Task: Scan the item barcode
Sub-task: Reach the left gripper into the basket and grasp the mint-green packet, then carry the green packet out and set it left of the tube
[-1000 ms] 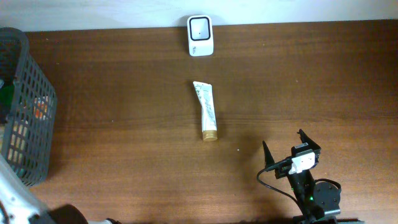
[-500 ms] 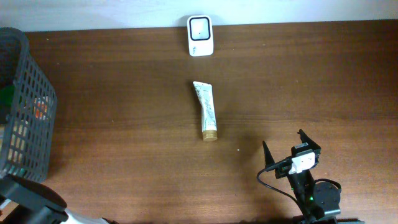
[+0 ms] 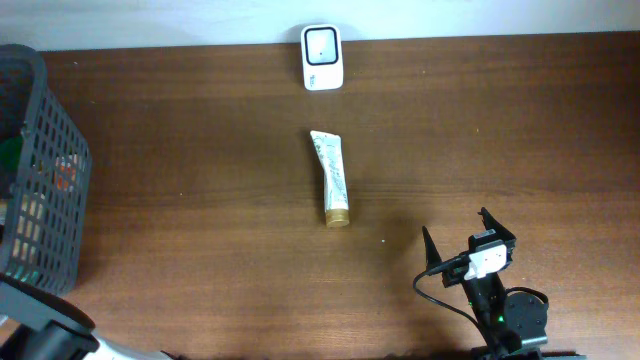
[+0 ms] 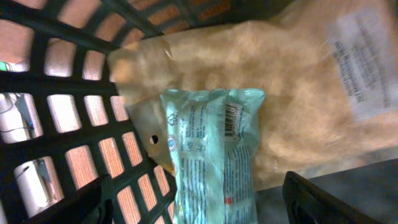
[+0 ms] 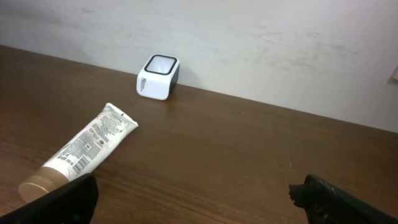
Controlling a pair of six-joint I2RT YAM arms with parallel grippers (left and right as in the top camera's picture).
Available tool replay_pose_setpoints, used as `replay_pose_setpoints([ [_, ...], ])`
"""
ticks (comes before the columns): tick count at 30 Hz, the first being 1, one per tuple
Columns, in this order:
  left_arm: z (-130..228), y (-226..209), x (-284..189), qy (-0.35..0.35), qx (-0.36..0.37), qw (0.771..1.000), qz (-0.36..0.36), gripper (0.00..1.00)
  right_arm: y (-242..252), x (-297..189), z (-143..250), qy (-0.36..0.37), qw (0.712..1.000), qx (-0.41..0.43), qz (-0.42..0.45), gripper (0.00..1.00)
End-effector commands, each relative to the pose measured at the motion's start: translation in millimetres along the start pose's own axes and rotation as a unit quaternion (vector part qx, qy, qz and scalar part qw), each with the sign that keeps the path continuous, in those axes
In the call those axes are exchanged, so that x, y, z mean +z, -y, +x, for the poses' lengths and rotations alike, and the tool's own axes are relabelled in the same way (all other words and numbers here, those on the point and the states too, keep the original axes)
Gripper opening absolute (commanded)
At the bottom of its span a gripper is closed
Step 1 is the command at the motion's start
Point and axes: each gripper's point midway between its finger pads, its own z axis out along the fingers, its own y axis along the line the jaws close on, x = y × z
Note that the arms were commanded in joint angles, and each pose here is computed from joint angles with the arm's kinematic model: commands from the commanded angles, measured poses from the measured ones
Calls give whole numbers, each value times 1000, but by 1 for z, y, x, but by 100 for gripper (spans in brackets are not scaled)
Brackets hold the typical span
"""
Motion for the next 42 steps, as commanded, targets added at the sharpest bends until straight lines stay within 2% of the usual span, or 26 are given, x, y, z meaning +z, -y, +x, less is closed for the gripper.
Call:
replay_pose_setpoints([
  [1,19,2,34,-47,27,998,-15,84,-1,0,3,-1,1000,6,-1,98],
  [3,25,4,43,-60,31,998,-18,76,-1,0,3,-1,1000,6,-1,98],
  [5,28,6,51,-67,34,997,-20,73,-1,0,3,-1,1000,6,-1,98],
  [13,40,13,78,-93,43,994,-25,72,-1,0,3,-1,1000,6,-1,98],
  [15,40,13,78,-93,43,994,-25,53,-1,0,3,-1,1000,6,-1,98],
  [17,39,14,78,-92,42,995,-24,42,-1,0,3,-1,1000,6,-1,98],
  [25,36,16,64,-106,44,993,-10,34,-1,0,3,-1,1000,6,-1,98],
  [30,2,18,21,-91,36,995,19,29,-1,0,3,-1,1000,6,-1,98],
  [32,-16,22,-1,-76,29,996,43,31,-1,0,3,-1,1000,6,-1,99],
  [37,-60,42,-73,-22,9,988,151,33,-1,0,3,-1,1000,6,-1,98],
  [42,-90,65,-166,53,11,961,270,32,-1,0,3,-1,1000,6,-1,98],
])
